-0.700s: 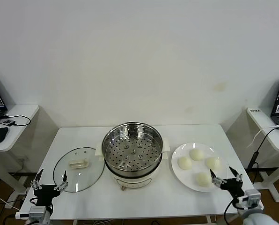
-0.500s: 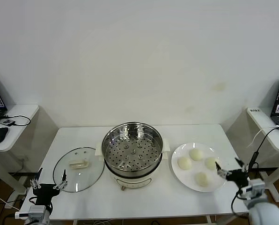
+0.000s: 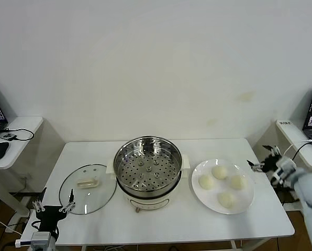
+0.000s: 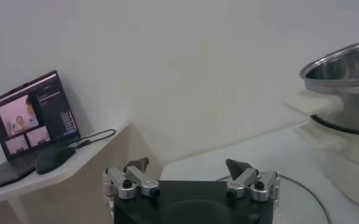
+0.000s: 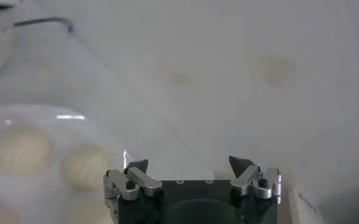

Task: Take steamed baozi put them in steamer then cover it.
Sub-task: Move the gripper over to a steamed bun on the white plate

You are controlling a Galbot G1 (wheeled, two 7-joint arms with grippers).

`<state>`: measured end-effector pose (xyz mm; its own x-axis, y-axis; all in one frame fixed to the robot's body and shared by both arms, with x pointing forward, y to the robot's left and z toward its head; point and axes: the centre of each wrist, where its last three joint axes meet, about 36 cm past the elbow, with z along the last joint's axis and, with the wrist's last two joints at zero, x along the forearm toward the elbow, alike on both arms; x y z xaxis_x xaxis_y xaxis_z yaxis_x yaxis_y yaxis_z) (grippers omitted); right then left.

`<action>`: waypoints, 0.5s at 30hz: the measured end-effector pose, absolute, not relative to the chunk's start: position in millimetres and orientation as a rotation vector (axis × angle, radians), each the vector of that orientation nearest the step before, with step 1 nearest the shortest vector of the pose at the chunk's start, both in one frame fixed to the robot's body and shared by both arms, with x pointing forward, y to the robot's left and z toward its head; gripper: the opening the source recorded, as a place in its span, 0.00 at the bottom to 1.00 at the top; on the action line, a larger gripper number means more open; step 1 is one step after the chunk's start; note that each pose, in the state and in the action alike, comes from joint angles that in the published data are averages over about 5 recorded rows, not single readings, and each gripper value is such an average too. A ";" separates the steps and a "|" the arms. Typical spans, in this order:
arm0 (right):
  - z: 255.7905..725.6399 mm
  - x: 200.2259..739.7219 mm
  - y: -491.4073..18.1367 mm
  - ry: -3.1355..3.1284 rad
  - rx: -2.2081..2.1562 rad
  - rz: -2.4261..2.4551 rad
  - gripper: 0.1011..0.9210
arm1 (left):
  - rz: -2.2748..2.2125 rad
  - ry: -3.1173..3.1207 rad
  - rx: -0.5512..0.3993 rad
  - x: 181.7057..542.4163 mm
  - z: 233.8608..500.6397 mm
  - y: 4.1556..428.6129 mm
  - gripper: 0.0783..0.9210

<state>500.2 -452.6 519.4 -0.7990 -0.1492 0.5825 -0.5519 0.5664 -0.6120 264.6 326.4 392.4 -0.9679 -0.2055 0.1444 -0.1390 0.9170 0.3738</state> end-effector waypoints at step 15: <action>527.0 617.0 -403.5 -1.801 0.970 1.332 0.88 | -0.547 -2.895 0.262 255.8 398.2 321.4 0.88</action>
<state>617.0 -403.5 527.0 -0.4855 -0.1653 0.8585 -0.8693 0.1961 -0.4538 255.8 321.4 398.2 -0.9677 -0.2056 0.1459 -0.1381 0.9166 0.3753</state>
